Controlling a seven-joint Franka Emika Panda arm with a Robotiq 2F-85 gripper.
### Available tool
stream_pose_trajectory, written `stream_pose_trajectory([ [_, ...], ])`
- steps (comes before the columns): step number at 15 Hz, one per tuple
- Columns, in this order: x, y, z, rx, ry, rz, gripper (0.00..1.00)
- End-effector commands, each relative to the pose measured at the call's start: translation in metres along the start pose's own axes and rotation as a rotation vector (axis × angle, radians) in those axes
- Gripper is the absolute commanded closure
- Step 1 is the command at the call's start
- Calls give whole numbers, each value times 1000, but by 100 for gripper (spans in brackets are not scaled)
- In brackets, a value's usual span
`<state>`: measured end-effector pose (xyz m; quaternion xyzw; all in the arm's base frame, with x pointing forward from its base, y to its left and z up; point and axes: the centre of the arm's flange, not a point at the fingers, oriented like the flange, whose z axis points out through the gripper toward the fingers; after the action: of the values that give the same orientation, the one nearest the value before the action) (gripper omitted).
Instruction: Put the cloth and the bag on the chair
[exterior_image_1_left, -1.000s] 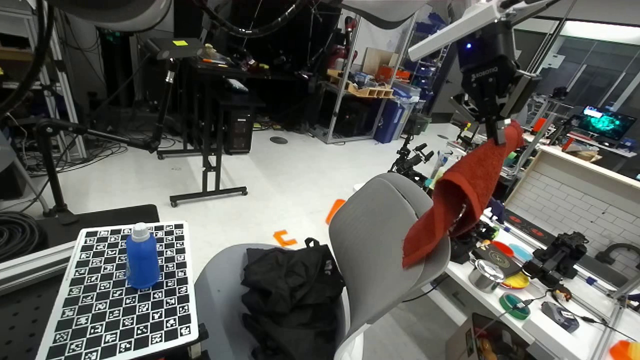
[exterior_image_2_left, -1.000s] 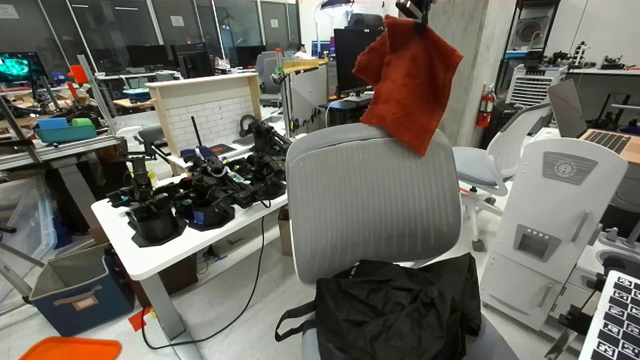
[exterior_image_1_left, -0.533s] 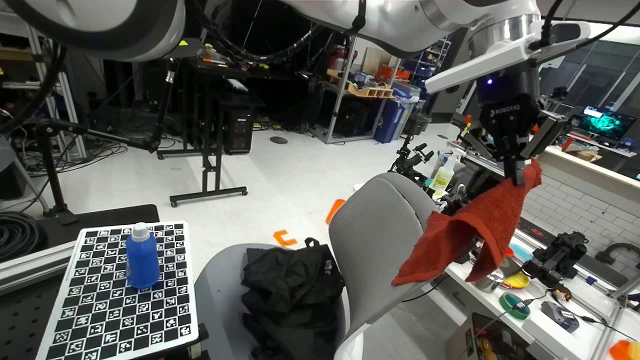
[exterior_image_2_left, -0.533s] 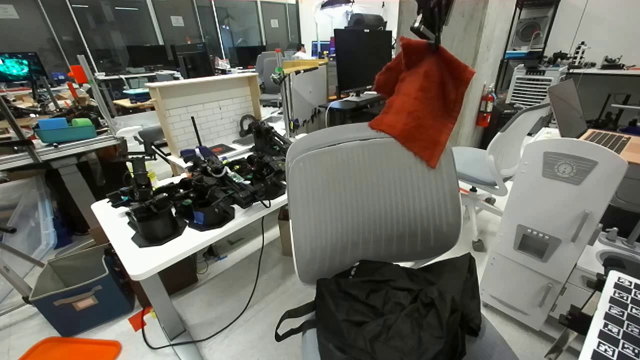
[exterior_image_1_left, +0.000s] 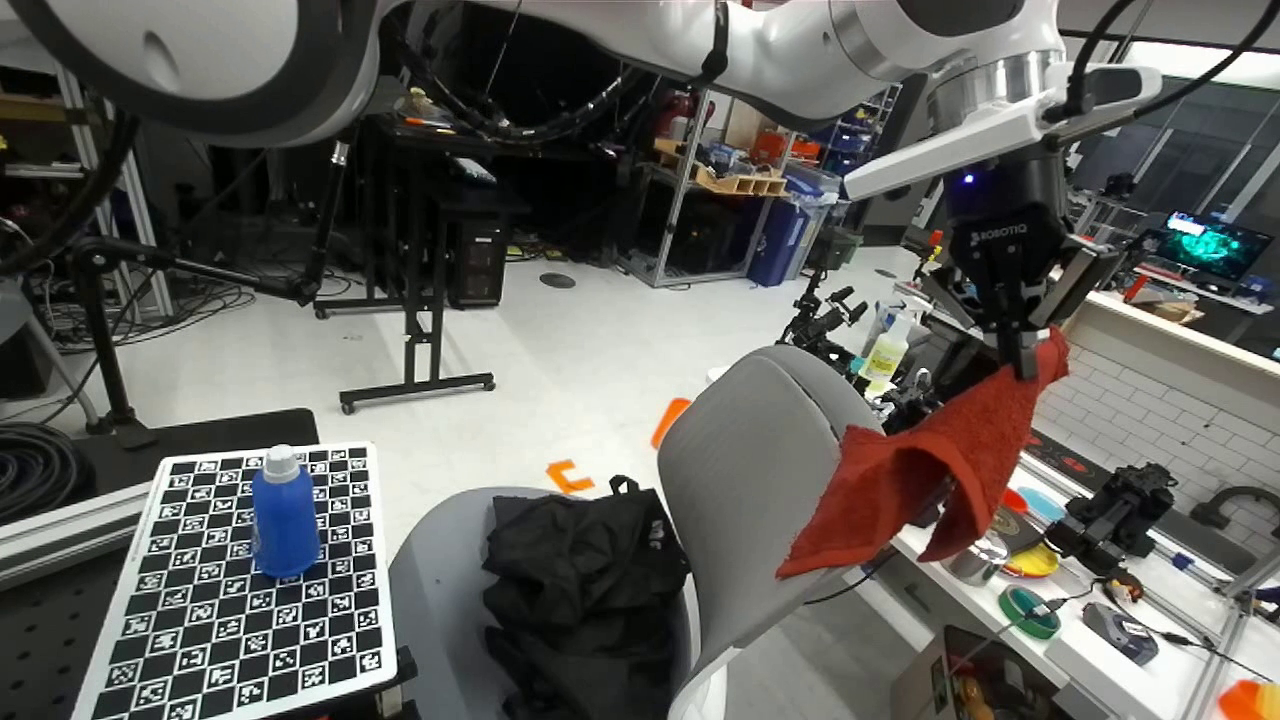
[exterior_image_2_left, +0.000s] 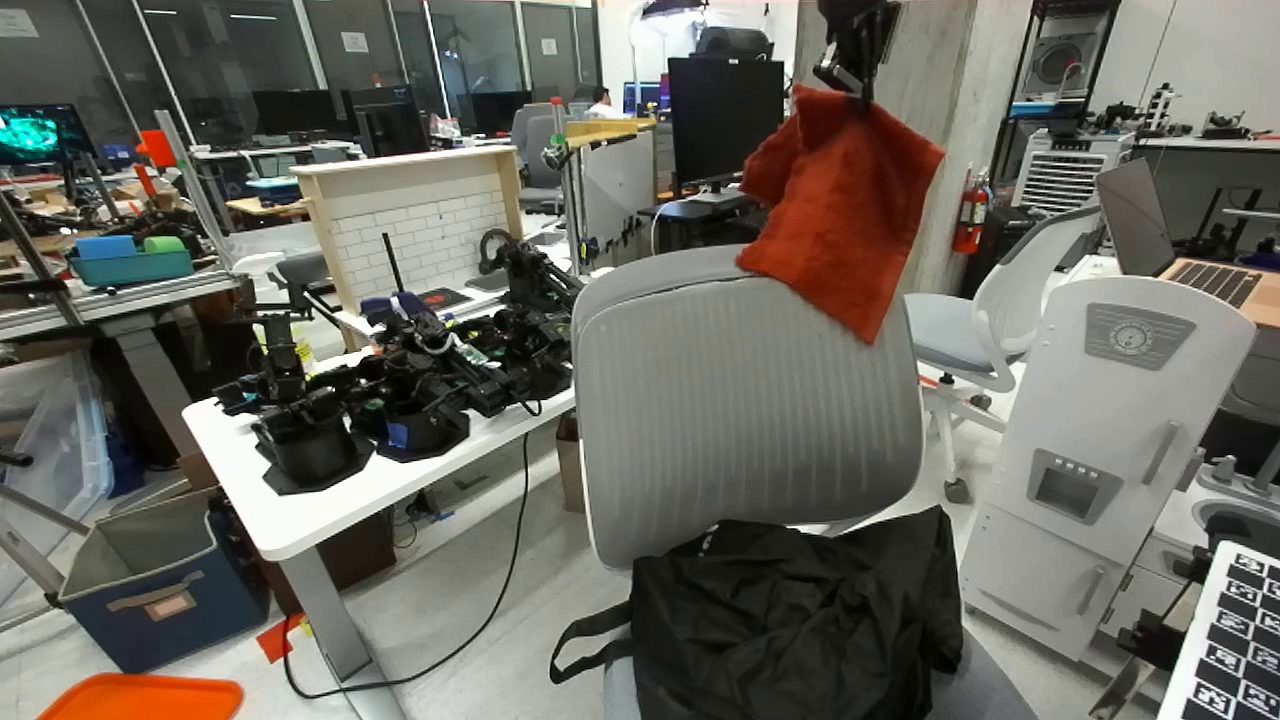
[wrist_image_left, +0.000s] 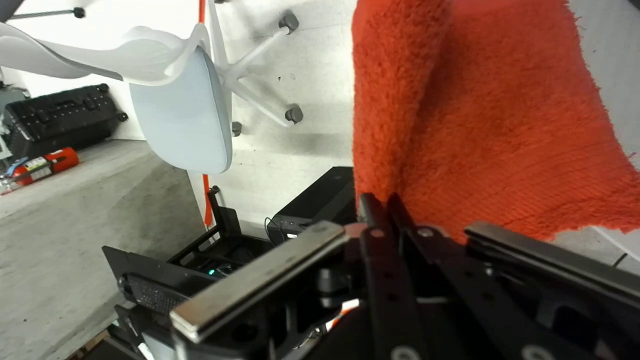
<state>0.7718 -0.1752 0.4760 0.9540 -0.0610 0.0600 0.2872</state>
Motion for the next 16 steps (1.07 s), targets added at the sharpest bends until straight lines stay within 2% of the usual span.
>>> stream_pose_trajectory([
  [1, 56, 3, -9, 3, 12, -21, 99],
  [8, 69, -18, -30, -1, 24, -48, 99],
  [10, 73, -23, -37, 8, 23, -53, 69],
  [16, 71, -24, -38, 34, 10, -70, 27],
])
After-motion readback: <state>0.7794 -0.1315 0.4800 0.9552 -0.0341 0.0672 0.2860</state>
